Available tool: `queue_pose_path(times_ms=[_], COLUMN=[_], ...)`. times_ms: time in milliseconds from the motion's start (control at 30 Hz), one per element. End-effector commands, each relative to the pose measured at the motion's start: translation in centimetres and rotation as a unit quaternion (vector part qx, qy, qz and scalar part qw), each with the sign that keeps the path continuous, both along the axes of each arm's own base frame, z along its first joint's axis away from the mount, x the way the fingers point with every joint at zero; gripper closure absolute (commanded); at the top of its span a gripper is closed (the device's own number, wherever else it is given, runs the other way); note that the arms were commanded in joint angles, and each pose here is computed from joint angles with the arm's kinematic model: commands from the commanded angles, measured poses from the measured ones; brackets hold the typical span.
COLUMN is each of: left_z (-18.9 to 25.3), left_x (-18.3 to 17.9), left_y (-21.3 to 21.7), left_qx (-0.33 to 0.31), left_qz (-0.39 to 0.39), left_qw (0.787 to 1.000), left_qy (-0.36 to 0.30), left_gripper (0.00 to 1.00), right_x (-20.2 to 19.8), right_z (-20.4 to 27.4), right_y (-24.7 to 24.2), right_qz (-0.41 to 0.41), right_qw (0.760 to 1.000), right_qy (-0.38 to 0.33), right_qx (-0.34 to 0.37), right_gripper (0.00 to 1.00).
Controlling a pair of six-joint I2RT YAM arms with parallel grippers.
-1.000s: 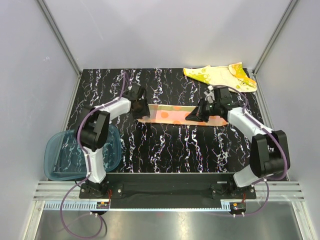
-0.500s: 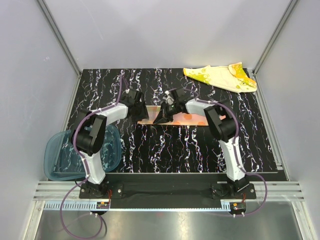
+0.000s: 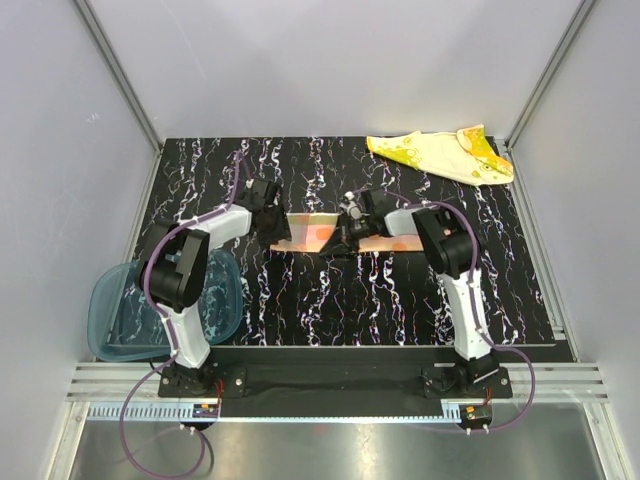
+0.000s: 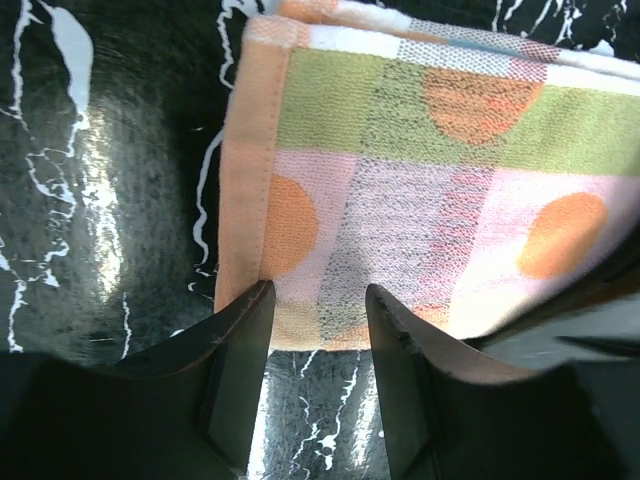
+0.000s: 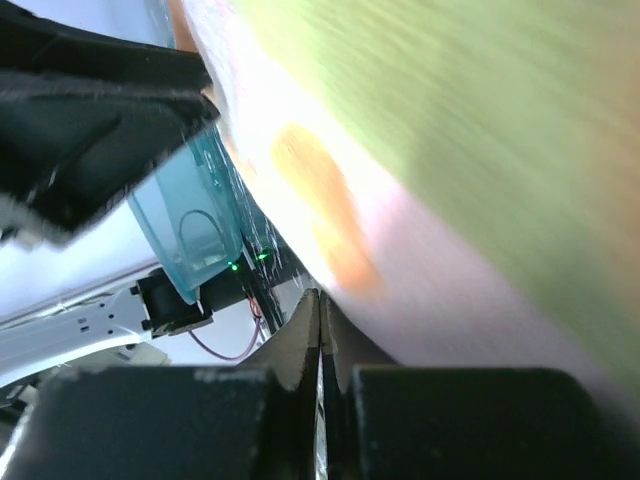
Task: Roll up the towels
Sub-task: Fold the towel
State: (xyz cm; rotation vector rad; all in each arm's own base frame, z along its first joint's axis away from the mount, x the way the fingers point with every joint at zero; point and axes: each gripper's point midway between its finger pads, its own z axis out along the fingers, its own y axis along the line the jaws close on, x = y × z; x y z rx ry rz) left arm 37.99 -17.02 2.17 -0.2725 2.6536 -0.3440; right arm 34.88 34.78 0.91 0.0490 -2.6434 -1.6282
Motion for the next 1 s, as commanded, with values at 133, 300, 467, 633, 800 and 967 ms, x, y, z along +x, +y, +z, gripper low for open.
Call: queue_pose_path(times_ms=[133,300,467,633,800,967], left_z=[-2.6,-2.6,-2.6,-2.4,-2.0,-1.9], left_x=[-2.3,-2.1,-2.2,-2.2,-2.1,-2.0], left_y=[4.5,4.8,4.9,5.1,5.3,5.1], left_qx=[0.064,0.068,0.066,0.068,0.073,0.069], left_qz=[0.025,0.028,0.033,0.039,0.043,0.048], left_qw=[0.996,0.995,0.995,0.994,0.994,0.994], left_qy=[0.064,0.064,0.070,0.072,0.072,0.072], left_gripper=[0.52,0.52,0.52,0.53,0.53,0.53], right_x=[0.2,-1.1,-1.4,-2.5,-4.4,-5.1], right_z=[-0.5,-0.2,0.7,1.2,0.1,2.8], right_y=[-8.1,-12.6,-18.2,-21.6,-28.3,-33.2], right_qz=[-0.085,-0.130,-0.194,-0.251,-0.310,-0.363], right_qw=[0.996,0.990,0.979,0.963,0.902,0.832], right_qy=[0.021,0.039,0.058,0.065,0.075,0.052], right_qx=[-0.027,-0.048,-0.030,-0.079,-0.290,-0.416], right_gripper=[1.00,1.00,1.00,1.00,1.00,1.00])
